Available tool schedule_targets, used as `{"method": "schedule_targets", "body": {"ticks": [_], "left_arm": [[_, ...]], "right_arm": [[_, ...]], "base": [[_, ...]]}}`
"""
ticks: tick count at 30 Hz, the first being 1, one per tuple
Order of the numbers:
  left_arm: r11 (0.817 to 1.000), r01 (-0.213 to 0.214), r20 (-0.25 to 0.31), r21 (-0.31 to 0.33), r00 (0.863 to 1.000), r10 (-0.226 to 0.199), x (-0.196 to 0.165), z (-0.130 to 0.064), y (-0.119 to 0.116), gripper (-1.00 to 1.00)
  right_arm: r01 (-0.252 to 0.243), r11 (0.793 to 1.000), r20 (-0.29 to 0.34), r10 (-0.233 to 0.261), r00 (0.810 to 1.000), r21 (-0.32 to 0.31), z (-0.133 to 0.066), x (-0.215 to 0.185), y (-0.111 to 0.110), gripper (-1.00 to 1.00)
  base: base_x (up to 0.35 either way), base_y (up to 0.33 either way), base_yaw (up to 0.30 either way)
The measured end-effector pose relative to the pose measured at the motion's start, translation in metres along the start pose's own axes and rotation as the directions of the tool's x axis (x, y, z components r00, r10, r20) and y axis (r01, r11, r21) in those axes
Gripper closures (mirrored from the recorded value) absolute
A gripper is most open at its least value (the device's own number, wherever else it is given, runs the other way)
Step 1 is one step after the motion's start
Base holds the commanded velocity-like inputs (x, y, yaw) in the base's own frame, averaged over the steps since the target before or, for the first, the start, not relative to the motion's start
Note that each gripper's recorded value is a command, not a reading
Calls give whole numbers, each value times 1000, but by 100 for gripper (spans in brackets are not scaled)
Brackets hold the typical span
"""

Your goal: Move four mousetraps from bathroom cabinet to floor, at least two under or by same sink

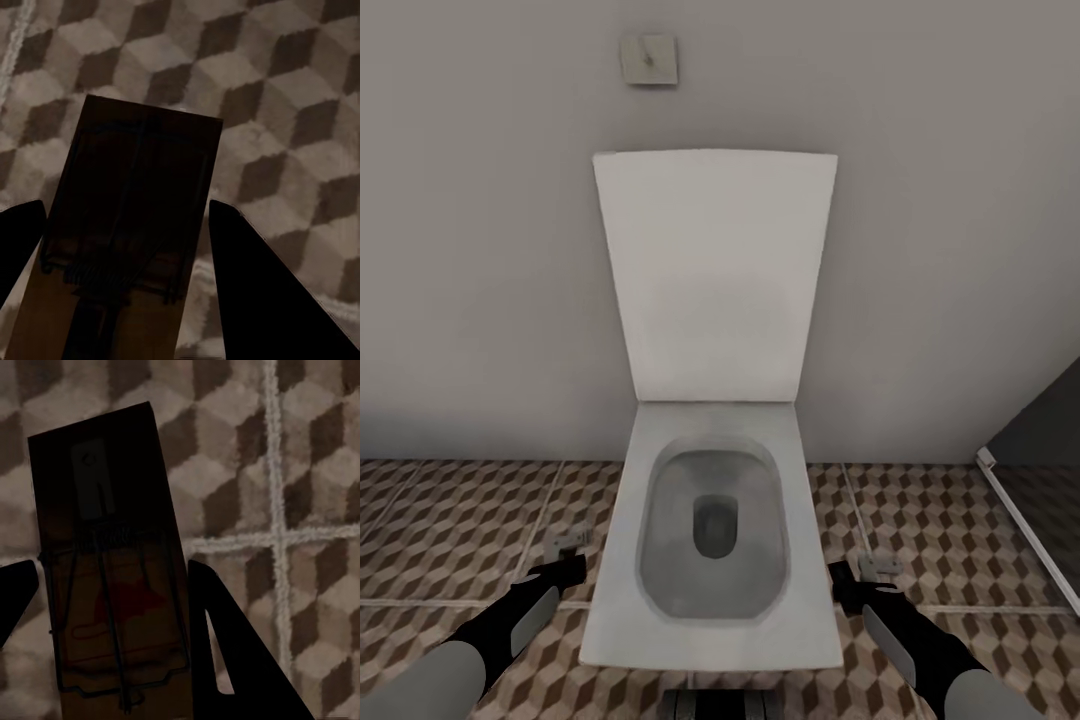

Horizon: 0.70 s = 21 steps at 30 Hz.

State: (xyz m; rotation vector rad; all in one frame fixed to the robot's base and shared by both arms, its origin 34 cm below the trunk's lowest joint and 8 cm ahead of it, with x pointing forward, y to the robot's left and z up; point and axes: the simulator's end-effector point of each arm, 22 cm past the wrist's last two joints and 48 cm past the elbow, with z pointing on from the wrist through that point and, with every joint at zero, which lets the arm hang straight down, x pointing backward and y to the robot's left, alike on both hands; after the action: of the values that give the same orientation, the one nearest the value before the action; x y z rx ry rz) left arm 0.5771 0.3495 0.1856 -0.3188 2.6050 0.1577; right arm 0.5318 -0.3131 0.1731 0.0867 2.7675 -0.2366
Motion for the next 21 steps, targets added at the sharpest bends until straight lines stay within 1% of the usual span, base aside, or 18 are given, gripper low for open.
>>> {"method": "schedule_targets", "body": {"ticks": [16,21], "left_arm": [[1000,-15,-62,-11,998,14,35,19,3,100],[1000,-13,-61,-13,998,12,34,19,4,100]], "right_arm": [[10,1000,-61,-9,998,10,20,30,-1,100],[10,1000,-61,-10,998,10,20,30,-1,100]], "base": [[0,0,0],[0,0,0]]}}
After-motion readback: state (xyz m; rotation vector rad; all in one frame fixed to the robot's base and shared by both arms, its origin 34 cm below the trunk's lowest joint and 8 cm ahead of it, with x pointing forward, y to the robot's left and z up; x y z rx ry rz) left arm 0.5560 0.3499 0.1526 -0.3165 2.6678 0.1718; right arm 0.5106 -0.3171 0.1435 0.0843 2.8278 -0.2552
